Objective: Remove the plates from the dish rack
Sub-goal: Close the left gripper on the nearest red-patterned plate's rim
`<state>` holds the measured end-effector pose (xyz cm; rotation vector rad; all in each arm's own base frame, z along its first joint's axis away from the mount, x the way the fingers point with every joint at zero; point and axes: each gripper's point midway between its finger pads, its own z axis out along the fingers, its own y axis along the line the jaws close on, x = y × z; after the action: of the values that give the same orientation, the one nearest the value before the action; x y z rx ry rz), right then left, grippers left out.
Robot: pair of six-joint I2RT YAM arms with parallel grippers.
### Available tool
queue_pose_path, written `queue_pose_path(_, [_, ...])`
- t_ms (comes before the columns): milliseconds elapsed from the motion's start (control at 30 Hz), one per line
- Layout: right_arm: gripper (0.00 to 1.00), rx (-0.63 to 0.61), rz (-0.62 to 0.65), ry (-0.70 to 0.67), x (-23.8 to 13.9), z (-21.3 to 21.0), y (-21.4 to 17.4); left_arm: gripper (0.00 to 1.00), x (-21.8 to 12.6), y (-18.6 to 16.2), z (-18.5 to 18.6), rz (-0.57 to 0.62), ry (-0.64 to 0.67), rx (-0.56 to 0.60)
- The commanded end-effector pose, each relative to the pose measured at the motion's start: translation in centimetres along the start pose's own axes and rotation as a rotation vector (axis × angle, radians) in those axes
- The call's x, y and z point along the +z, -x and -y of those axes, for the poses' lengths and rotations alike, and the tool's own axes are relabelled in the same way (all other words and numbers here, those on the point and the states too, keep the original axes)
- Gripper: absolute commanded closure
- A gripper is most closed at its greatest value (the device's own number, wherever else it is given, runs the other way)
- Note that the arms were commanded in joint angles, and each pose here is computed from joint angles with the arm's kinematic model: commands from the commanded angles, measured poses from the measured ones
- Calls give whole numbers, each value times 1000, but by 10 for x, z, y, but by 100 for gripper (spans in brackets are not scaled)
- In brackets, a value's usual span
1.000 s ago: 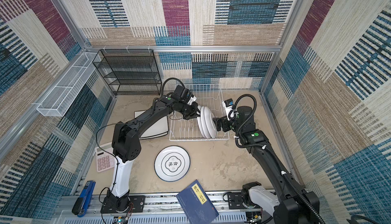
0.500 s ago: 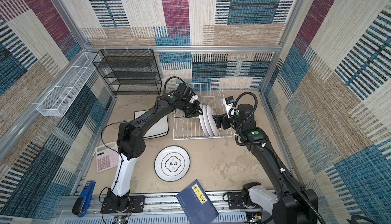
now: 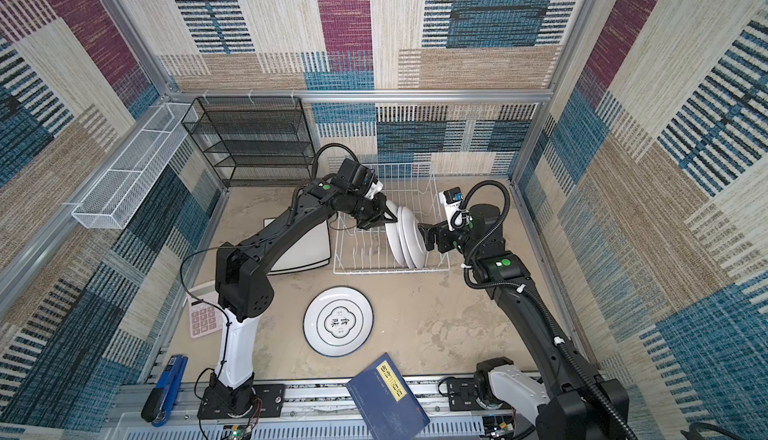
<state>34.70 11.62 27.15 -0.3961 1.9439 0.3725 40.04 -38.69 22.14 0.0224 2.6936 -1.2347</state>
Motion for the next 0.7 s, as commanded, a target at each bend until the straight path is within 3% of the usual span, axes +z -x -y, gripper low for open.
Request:
queue_pose_path(0, [1,7,51,3,-5,-2,14,100,-11,0,3,18,12,29])
queue_pose_path(667, [1,33,94,15,-14,-5,28,100,-57,-4,25,95,6,92])
